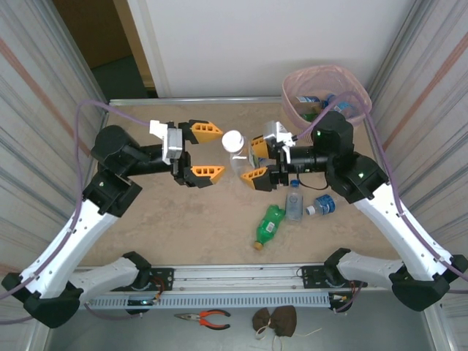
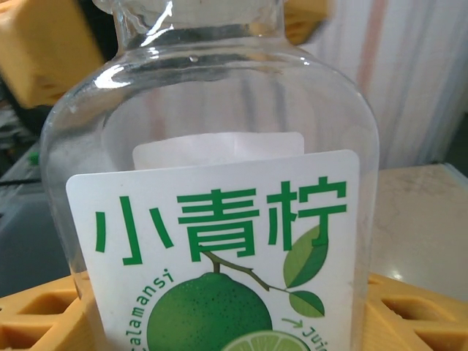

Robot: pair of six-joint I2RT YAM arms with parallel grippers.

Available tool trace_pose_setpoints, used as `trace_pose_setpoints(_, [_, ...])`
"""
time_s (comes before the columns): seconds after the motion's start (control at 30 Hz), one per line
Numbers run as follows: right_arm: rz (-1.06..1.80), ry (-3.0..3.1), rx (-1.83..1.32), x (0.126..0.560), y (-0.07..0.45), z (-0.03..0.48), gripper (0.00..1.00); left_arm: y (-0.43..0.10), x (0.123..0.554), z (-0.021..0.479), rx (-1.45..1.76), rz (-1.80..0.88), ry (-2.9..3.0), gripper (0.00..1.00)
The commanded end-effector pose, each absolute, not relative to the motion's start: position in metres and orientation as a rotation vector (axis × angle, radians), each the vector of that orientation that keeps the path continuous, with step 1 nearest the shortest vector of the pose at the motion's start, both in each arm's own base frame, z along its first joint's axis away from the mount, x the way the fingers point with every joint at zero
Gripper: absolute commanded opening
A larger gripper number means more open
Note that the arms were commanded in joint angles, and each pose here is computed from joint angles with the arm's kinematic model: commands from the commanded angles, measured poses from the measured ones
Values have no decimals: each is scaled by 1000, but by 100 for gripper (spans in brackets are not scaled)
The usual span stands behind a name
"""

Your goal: Put the plastic bottles in the bin

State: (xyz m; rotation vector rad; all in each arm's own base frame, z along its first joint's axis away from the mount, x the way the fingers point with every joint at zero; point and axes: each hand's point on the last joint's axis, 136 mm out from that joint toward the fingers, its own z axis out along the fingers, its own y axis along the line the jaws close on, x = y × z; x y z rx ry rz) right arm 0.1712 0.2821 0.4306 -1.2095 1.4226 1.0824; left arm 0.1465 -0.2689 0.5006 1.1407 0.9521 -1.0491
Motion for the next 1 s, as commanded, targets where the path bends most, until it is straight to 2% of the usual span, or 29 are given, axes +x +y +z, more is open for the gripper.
trace_pose_setpoints(0.0, [1026,1489,-1026,203,268,450,57,-261,157,501,1063,-965,983,75])
trace_pose_setpoints(0.2, [899,1621,-595,282,224,466,52,-254,160,497,1016,-935,1008,76])
trace_pose_setpoints(0.43, [844,1766,-25,375,157,456,48,-253,161,492,1004,-936,1033,76])
trace_pose_setpoints(0.57, [884,1790,367,422,110,431,38,-253,161,489,998,-941,1040,76])
trace_pose_setpoints(0.67, [840,1775,591,444,85,415,35,-252,161,487,996,-937,1047,76])
trace_pose_setpoints(0.73, [799,1787,716,455,75,404,39,-251,161,486,996,-932,1051,76])
trace_pose_setpoints(0.97, [608,1804,1231,471,40,351,41,-250,161,482,990,-927,1062,76])
